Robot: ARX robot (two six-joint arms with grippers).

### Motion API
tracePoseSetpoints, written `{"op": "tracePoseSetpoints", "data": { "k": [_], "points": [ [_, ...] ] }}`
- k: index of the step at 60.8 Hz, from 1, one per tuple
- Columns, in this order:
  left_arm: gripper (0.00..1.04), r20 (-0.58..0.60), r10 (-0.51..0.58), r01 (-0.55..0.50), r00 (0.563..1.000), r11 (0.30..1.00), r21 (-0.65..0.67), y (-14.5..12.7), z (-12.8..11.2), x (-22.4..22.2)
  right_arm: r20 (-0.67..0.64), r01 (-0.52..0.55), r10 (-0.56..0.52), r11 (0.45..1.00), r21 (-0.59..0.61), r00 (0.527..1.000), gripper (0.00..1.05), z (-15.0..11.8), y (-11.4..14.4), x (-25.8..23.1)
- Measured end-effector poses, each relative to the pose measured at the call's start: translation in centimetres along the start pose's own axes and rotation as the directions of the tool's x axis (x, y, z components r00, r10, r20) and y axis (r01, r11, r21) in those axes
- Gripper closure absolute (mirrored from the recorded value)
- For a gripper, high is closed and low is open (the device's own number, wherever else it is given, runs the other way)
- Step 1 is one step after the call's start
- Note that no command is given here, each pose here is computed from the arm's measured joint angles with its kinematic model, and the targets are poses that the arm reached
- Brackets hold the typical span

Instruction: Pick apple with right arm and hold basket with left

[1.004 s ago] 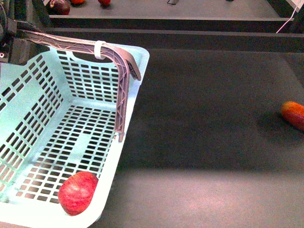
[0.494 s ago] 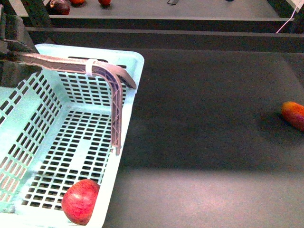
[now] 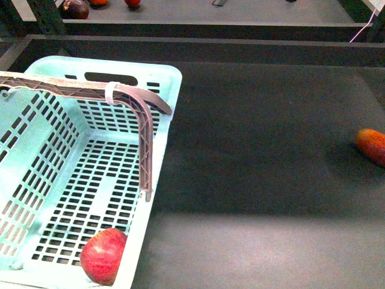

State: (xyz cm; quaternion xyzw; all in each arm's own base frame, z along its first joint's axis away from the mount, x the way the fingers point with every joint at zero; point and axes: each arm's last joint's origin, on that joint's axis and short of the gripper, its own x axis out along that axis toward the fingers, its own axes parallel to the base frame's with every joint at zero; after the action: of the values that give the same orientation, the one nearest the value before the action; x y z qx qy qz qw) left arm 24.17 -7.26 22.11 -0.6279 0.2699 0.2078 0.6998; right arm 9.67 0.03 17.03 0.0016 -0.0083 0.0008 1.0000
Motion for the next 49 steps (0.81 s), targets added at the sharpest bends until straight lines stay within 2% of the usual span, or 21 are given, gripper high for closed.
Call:
{"op": "tracePoseSetpoints", "data": {
  "k": [9, 11, 12, 13, 14, 15, 17, 20, 21, 22, 24, 29, 30, 37, 49],
  "points": [
    [0.08, 0.0, -0.047, 0.047, 0.999, 0.999, 0.014, -0.3, -0.5, -1.4, 0.0, 0.0, 0.0, 1.0, 0.0, 1.0, 0.09, 0.0, 0.0, 0.0],
    [0.12, 0.033, -0.127, 0.125, 0.991, 0.989, 0.074, 0.0, -0.5, -1.1, 0.0, -0.001, 0.001, 1.0, 0.0, 1.0, 0.09, 0.0, 0.0, 0.0],
    [0.15, 0.062, -0.199, 0.187, 0.978, 0.969, 0.159, 0.3, -0.3, -0.8, 0.0, 0.0, 0.0, 1.0, 0.0, 1.0, 0.09, 0.0, 0.0, 0.0],
    [0.21, 0.074, -0.293, 0.267, 0.953, 0.93, 0.252, 1.0, -0.1, -0.6, 0.0, 0.0, 0.0, 1.0, 0.0, 1.0, 0.09, 0.0, 0.0, 0.0],
    [0.26, 0.079, -0.375, 0.315, 0.924, 0.86, 0.402, 1.7, 0.2, -0.6, 0.0, 0.0, 0.0, 1.0, 0.0, 1.0, 0.09, 0.0, 0.0, 0.0],
    [0.3, 0.084, -0.422, 0.339, 0.903, 0.817, 0.467, 2.3, 0.5, -0.6, 0.0, 0.0, 0.0, 1.0, 0.0, 1.0, 0.09, 0.0, 0.0, 0.0],
    [0.37, 0.092, -0.504, 0.336, 0.859, 0.689, 0.642, 3.1, 1.0, -1.1, 0.0, 0.0, 0.0, 1.0, 0.0, 1.0, 0.09, 0.0, 0.0, 0.0],
    [0.46, 0.101, -0.585, 0.301, 0.804, 0.548, 0.78, 3.5, 1.6, -1.9, 0.0, 0.0, 0.0, 1.0, 0.0, 1.0, 0.09, 0.0, 0.0, 0.0],
    [0.49, 0.105, -0.607, 0.257, 0.788, 0.479, 0.839, 3.7, 1.8, -2.2, 0.0, 0.0, 0.0, 1.0, 0.0, 1.0, 0.09, 0.0, 0.0, 0.0],
    [0.51, 0.106, -0.615, 0.25, 0.781, 0.465, 0.849, 3.7, 2.0, -2.3, 0.0, 0.0, 0.0, 1.0, 0.0, 1.0, 0.09, 0.0, 0.0, 0.0],
    [0.58, 0.107, -0.634, 0.177, 0.766, 0.368, 0.913, 4.1, 2.3, -2.8, 0.0, 0.0, 0.0, 1.0, 0.0, 1.0, 0.09, 0.0, 0.0, 0.0],
    [0.73, 0.109, -0.634, 0.06, 0.766, 0.239, 0.969, 5.3, 2.9, -3.1, 0.0, 0.0, 0.0, 1.0, 0.0, 1.0, 0.09, 0.0, 0.0, 0.0],
    [0.8, 0.109, -0.628, 0.029, 0.77, 0.205, 0.978, 6.0, 3.2, -3.2, 0.0, 0.0, 0.0, 1.0, 0.0, 1.0, 0.09, 0.0, 0.0, 0.0],
    [1.01, 0.105, -0.623, -0.012, 0.775, 0.152, 0.988, 7.4, 3.8, -3.6, 0.0, 0.0, 0.0, 1.0, 0.0, 1.0, 0.09, 0.0, 0.0, 0.0],
    [1.01, 0.112, -0.625, -0.034, 0.773, 0.136, 0.99, 9.4, 4.6, -4.5, 0.0, 0.0, 0.0, 1.0, 0.0, 1.0, 0.09, 0.0, 0.0, 0.0]
  ]
}}
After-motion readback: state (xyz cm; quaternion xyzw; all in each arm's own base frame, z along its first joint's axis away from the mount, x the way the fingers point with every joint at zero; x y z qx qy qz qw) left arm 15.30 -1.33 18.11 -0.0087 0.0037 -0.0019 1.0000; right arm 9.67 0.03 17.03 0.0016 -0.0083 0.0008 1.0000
